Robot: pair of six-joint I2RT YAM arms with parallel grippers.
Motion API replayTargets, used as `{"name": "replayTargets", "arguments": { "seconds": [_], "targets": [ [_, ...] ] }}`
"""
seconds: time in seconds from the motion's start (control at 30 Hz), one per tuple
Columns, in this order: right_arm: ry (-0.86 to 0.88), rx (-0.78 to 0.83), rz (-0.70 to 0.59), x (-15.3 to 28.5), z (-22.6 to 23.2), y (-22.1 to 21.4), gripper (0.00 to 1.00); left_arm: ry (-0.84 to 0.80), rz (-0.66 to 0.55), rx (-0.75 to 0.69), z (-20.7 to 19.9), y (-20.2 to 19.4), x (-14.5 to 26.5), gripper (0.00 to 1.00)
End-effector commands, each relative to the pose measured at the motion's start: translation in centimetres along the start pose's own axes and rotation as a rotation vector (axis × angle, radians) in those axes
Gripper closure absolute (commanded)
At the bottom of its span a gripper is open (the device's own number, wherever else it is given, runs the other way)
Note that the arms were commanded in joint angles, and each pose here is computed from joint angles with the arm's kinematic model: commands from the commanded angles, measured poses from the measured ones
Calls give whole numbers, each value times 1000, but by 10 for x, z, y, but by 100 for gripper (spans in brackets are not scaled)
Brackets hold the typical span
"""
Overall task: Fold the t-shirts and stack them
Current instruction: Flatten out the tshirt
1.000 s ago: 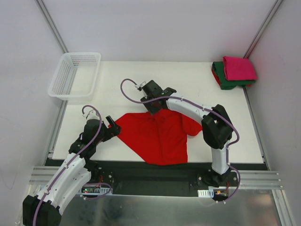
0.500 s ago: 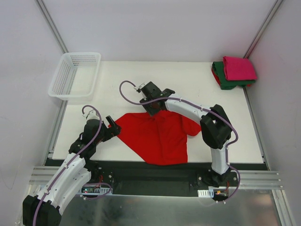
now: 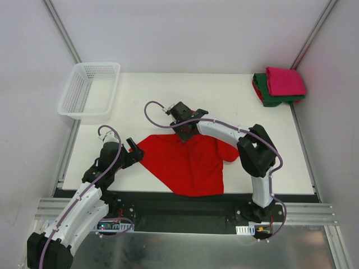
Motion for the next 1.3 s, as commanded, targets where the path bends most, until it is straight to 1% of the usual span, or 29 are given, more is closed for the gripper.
{"name": "replayTargets", "arguments": {
  "seconds": [0.0, 0.03, 0.13, 0.27, 0.3, 0.37, 0.43, 0.6, 1.27],
  "targets": [
    [-24, -14, -33, 7, -2, 5, 62, 6, -6, -22, 2, 0, -1, 1],
    [-25, -17, -37, 8, -2, 6, 69, 6, -6, -23, 2, 0, 0, 1],
    [-26, -17, -41, 8, -2, 7, 83, 7, -8, -21, 2, -1, 0, 1],
    [-27, -17, -45, 9, -2, 8, 87, 5, -7, -21, 2, -1, 0, 1],
    [-27, -16, -45, 9, -2, 8, 87, 5, -5, -22, 2, -1, 0, 1],
    [-25, -18, -47, 10, -2, 8, 76, 4, -6, -22, 2, -1, 0, 1],
    [-27, -16, -45, 10, -3, 8, 69, 4, -6, -22, 2, -1, 0, 1],
    [-27, -21, -52, 12, -3, 10, 67, 2, -7, -22, 2, -1, 0, 1],
    [-28, -21, -87, 28, -6, 17, 67, 3, -6, -20, 2, -1, 0, 0]
  ]
}}
Point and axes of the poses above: each gripper's point midway between its finger pads, its own x axis back along the fingers, its own z axis along the line the jaws close on, y = z × x, the point moved 4 cm from there along x, back along the fingers, and after that the axes turned 13 degrees about -x, right-handed, at the moved point
